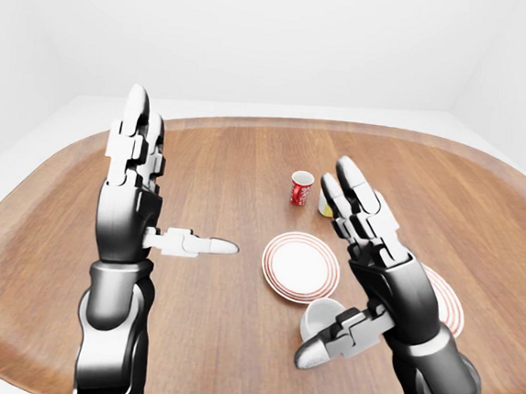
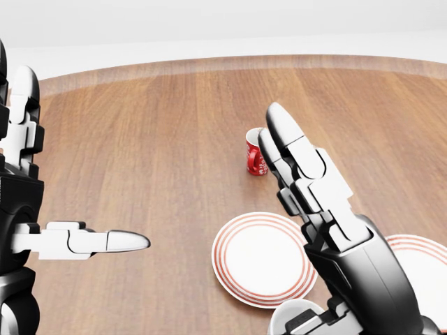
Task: Put the white mug on the left plate.
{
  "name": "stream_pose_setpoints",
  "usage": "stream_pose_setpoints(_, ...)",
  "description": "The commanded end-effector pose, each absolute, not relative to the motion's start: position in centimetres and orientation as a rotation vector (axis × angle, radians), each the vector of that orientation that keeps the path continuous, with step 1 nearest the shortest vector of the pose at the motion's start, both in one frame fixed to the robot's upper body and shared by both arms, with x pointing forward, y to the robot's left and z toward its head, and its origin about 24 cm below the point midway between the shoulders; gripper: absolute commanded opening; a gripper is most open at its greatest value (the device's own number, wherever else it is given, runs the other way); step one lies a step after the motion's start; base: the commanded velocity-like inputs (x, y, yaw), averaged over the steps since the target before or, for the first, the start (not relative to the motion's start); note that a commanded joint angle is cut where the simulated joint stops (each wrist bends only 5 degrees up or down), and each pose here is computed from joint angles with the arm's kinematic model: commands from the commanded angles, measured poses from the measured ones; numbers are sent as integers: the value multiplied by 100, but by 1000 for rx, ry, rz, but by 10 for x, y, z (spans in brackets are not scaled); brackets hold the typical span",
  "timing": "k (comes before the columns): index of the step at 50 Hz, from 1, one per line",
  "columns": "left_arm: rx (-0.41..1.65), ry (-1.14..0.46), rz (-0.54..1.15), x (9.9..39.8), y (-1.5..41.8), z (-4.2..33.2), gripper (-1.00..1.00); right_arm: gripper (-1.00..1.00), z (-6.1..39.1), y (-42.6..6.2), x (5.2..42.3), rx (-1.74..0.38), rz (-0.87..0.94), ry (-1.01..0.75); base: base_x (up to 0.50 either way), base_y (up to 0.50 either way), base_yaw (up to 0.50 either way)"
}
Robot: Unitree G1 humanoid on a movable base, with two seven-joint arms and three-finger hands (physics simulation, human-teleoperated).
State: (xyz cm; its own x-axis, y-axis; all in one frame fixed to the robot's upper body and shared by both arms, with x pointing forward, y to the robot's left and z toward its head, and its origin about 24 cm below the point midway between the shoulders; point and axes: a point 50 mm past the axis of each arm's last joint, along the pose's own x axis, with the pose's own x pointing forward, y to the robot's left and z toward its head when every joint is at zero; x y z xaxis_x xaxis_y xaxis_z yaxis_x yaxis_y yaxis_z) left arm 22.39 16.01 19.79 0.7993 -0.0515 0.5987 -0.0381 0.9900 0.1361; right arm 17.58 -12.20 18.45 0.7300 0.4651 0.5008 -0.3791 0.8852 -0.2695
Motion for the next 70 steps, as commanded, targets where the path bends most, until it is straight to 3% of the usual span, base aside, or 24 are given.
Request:
stream_pose_setpoints(1, 145, -647, -5, 224, 161, 198, 100, 100, 165, -110, 172, -343, 543, -488, 0, 0, 0)
stream_pose_setpoints(21, 147, -640, 0, 226, 163, 197, 100, 100, 149, -104, 172, -514, 592, -394, 0, 0, 0)
stream_pose_setpoints(70, 151, -643, -1, 224, 163, 198, 100, 100, 93, -123, 188, -809, 459, -44, 0, 0, 0)
